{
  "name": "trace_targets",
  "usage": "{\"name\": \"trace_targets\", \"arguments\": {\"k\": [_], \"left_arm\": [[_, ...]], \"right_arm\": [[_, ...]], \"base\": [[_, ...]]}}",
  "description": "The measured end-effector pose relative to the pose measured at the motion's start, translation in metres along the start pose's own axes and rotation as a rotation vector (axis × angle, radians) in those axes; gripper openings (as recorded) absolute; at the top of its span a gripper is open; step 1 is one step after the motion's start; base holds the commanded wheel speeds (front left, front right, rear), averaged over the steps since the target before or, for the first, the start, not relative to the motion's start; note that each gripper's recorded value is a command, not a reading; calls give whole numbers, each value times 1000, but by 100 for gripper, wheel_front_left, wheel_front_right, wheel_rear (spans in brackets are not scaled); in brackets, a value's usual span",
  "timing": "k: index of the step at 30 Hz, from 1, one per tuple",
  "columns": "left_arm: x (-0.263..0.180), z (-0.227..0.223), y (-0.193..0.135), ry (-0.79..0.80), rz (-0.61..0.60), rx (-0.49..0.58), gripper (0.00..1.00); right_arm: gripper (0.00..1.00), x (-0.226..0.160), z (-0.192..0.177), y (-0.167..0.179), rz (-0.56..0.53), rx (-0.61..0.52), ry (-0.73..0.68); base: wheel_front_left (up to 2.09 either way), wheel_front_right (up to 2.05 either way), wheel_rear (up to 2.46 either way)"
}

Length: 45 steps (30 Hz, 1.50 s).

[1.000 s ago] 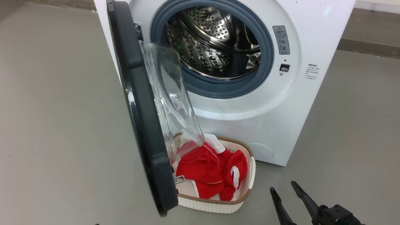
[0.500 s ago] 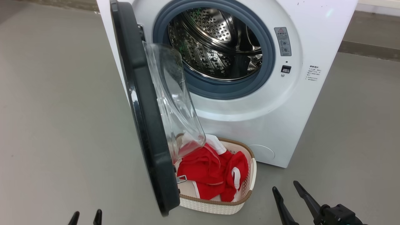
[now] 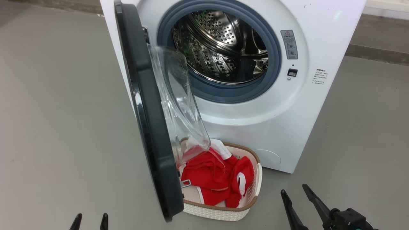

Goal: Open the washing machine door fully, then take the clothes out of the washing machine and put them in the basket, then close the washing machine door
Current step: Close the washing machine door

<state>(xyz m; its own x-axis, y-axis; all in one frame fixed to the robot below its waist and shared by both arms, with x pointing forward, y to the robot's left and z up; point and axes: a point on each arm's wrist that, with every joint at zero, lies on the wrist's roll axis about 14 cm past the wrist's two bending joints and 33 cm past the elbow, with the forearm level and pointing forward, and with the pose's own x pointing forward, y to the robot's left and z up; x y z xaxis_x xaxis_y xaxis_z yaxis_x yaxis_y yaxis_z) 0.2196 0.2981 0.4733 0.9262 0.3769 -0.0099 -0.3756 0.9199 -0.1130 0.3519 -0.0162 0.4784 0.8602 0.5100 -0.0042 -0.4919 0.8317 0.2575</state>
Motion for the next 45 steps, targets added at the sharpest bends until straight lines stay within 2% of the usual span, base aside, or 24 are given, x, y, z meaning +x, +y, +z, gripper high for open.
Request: {"name": "trace_targets", "arguments": {"k": [18,19,21,23,28,32,37,40,45], "left_arm": [[1,0,-4,-2,-4,-10,100],[0,-2,-5,2,-5,-28,87],[0,-2,-6,2,-4,-57,38],[1,0,-6,-6,-4,-92,1],[10,22,-4,-74,-14,-186,0],[20,37,1,-122,-8,-330,0],[32,45,-1,-133,-21,-666,0],[39,57,-2,-131,-61,-834,0],[45,62,-29,52,-210,-1084,0]], "right_arm": [[100,-1,1,-1,-5,0,-2],[100,-1,1,-1,-5,0,-2],[100,-1,1,-1,-4,0,-2],[100,-1,0,-1,-4,0,-1],[100,-1,-1,-2,-6,3,1],[100,-2,-1,-3,-11,6,2],[100,-3,-2,-6,-22,16,2],[100,-4,-3,-9,-31,20,3],[100,-7,-3,-15,-51,25,1]], "base": [[0,0,0],[0,0,0],[0,0,0],[0,0,0],[0,0,0],[0,0,0],[0,0,0],[0,0,0],[0,0,0]]}}
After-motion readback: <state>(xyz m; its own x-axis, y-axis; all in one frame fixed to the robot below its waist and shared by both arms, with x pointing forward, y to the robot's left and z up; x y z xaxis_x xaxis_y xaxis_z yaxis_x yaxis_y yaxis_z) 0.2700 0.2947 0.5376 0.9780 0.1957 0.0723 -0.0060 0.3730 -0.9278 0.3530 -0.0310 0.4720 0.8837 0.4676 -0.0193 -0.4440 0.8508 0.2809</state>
